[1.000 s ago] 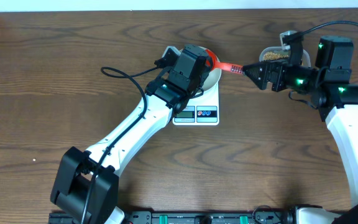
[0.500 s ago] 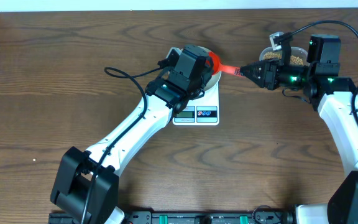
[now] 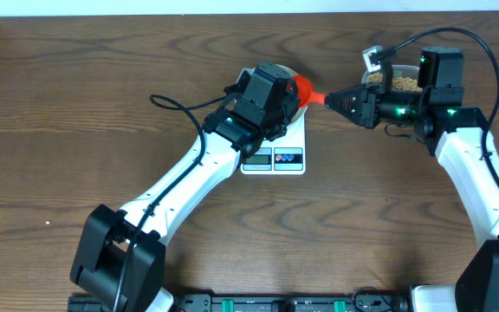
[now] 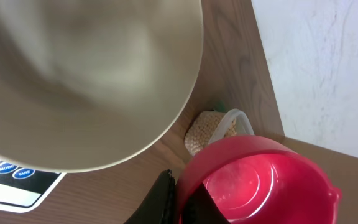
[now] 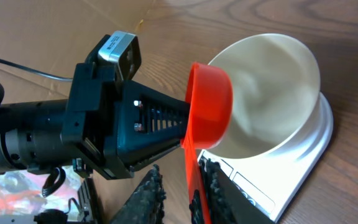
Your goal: Scoop item into bowl and weigh 50g on scale
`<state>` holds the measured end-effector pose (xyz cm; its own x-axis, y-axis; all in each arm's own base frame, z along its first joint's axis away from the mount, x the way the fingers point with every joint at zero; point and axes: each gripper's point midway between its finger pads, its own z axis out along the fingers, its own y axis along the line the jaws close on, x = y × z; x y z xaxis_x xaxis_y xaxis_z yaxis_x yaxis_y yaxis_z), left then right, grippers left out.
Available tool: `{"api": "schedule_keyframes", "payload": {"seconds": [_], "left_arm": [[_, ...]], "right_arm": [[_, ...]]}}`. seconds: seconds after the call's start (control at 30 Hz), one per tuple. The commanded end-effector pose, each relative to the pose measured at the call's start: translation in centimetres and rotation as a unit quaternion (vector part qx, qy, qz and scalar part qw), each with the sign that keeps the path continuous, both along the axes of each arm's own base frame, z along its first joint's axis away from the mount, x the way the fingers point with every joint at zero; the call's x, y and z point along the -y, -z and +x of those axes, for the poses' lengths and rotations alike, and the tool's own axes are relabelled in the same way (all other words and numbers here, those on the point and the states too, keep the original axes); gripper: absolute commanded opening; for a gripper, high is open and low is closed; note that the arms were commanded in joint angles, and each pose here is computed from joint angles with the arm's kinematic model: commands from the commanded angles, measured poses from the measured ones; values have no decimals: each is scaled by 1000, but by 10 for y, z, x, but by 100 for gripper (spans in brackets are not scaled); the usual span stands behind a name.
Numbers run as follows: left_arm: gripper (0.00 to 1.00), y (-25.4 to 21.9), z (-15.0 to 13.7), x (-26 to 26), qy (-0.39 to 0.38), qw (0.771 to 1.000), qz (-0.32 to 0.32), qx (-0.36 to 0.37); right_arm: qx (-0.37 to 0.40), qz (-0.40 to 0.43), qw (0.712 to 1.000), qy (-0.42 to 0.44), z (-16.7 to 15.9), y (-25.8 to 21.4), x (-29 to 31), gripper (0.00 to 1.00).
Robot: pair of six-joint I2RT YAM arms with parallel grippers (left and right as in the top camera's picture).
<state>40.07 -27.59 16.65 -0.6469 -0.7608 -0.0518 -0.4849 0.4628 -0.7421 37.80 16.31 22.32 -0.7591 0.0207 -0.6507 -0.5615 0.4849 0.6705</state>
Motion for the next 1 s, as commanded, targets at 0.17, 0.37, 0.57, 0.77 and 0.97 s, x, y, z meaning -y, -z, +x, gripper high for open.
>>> {"api": "schedule_keyframes", "payload": {"seconds": [0.17,0.37,0.57,0.77,0.97], "left_arm": [[8,0,0,1,1,1000,-5,-4],[7,0,0,1,1,1000,-5,-4],[13,0,0,1,2,1000,-5,-4],[66,1,-1,0,1,1000,-3,-6],[81,2,1,-5,9,1000,16,4]], "right_arm": [[1,7,1000,-4,1,-7,-4,10],[-3,8,1000,-2,1,-7,-4,3],[-1,10,1000,0,2,-8,-4,1],[6,10,1000,1,4,-10,-3,1],[-14,3,999,45,15,-5,15,1]]}}
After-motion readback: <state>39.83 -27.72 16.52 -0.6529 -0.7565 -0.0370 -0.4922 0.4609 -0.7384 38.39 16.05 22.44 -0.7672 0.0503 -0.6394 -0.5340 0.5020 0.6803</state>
